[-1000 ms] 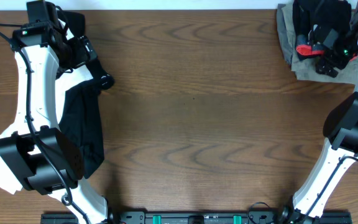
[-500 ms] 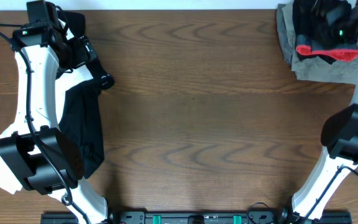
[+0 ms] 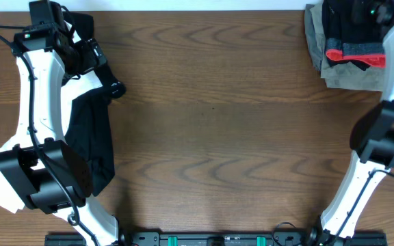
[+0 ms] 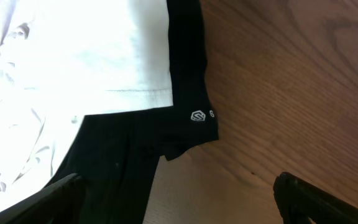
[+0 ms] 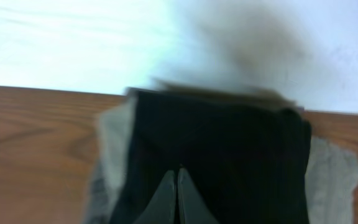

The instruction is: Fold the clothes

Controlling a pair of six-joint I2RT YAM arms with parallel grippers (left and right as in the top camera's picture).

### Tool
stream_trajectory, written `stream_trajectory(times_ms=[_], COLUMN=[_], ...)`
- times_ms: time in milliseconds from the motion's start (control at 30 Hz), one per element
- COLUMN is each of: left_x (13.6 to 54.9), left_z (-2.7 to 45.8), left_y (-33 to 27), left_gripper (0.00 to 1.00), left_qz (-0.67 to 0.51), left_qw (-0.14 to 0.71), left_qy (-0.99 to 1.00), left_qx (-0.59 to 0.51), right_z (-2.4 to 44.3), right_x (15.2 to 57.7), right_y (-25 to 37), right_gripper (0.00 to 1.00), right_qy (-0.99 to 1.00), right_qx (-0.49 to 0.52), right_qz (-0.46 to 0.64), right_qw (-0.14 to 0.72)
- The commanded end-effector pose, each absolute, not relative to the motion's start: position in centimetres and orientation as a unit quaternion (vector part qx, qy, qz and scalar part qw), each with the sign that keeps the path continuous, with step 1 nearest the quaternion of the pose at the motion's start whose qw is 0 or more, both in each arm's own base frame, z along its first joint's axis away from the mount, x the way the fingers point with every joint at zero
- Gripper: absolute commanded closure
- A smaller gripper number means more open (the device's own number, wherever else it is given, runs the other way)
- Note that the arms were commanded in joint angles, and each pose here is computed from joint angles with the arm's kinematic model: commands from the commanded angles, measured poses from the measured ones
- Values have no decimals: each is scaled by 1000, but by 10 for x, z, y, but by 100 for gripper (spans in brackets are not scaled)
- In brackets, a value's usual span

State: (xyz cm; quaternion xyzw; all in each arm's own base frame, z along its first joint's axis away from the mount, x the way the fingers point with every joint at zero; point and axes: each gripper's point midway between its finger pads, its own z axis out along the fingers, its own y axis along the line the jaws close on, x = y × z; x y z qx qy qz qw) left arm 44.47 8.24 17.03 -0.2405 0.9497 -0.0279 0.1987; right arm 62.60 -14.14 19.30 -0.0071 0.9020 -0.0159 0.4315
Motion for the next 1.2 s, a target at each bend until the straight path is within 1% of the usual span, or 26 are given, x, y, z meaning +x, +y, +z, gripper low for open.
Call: stream_trajectory(times_ms=[0,233,467,533,600,733,800,900,933,967,1033,1067,1133,1167], left_x=[445,447,448,448,449,449,449,449,449,449,449,449,449,449], left_z=[166,162,151,150,150,150,150,150,150,150,150,150,150,150], left_y=[85,85,86,86,86,86,86,86,86,86,86,86,86,86], left_gripper=[2,2,2,2,2,2,2,2,2,2,2,2,2,2], left_qz=[-23,-23,-22,-22,-22,-22,-22,-22,-22,-22,-22,-22,-22,-22], left_qw=[195,194,181,181,182,182,182,182,182,182,182,182,182,182], left_qy=[949,949,952,952,951,951,951,951,951,951,951,951,951,951], left_qx=[-247,-247,-248,-248,-248,-248,-248,-248,-248,-248,-248,-248,-248,-248], right_z=[144,77,-17,-26,-23,8,34,88,107,131,179,200,251,276], right_x=[634,646,634,631,632,638,641,644,643,641,636,632,619,611], right_y=[-168,-185,-176,-174,-175,-178,-180,-184,-185,-188,-190,-189,-185,-182], right_gripper=[99,99,98,99,99,99,99,99,96,90,75,66,44,36], right_qy=[912,914,940,943,942,934,927,913,908,902,888,882,867,859], right_qx=[45,102,114,115,114,113,111,102,100,96,91,89,86,84], right_qz=[-47,-33,-13,-11,-12,-16,-18,-30,-33,-39,-50,-54,-59,-61], right_qw=[405,392,322,311,314,338,357,393,404,419,448,460,487,500])
